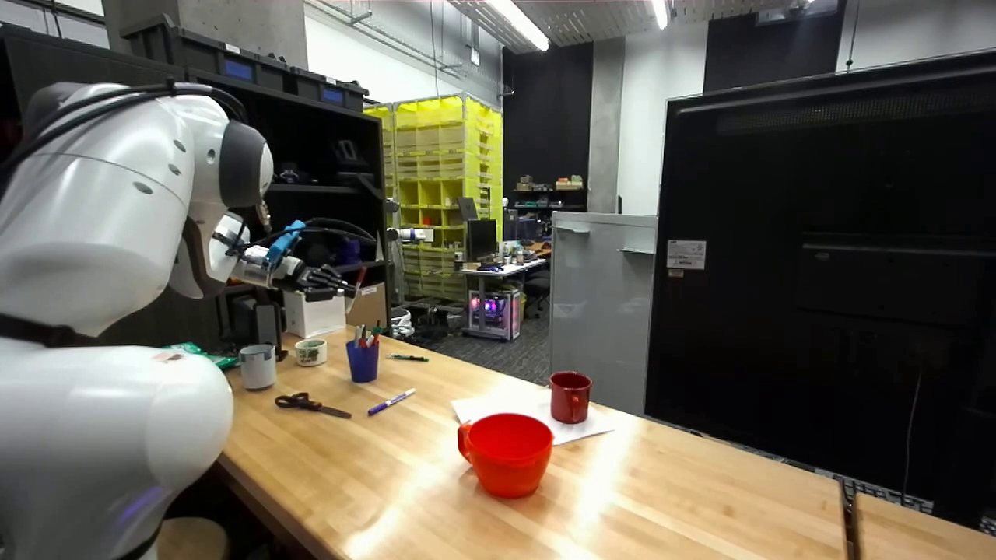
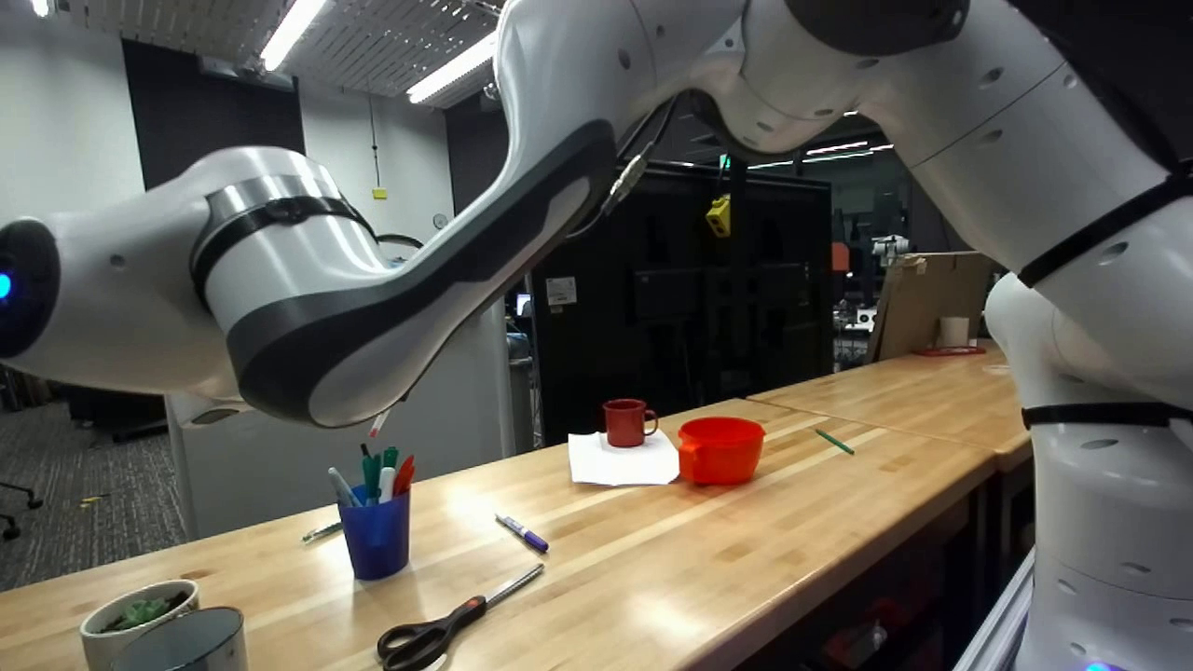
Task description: Move the pen and place it in the cup
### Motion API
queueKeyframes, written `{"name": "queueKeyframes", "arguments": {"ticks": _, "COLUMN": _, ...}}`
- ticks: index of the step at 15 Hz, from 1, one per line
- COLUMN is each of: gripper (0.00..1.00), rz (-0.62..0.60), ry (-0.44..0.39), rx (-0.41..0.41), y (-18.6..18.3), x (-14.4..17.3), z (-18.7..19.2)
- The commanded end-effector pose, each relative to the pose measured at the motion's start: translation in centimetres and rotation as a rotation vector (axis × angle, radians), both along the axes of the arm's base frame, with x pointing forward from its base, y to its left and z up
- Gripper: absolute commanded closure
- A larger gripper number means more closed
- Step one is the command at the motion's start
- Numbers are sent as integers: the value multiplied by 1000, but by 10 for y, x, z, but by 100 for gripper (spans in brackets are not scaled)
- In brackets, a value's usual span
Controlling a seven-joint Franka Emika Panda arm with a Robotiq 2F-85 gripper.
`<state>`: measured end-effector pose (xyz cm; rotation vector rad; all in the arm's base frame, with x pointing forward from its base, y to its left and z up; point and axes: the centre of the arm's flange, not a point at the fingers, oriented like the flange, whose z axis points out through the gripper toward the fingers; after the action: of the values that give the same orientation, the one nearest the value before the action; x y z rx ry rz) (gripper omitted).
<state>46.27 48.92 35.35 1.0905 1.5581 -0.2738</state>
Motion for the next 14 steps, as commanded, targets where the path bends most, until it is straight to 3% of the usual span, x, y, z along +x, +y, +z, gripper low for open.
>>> {"name": "queueKeyframes", "arguments": {"ticks": 1, "gripper": 98, "rz": -17, "ry": 23, "rx": -45, "y": 2, "x": -1, "z": -4}}
{"name": "queueKeyframes", "arguments": {"ticks": 14, "gripper": 98, "rz": -19, "ry": 119, "rx": 5, "y": 9, "x": -8, "z": -39}}
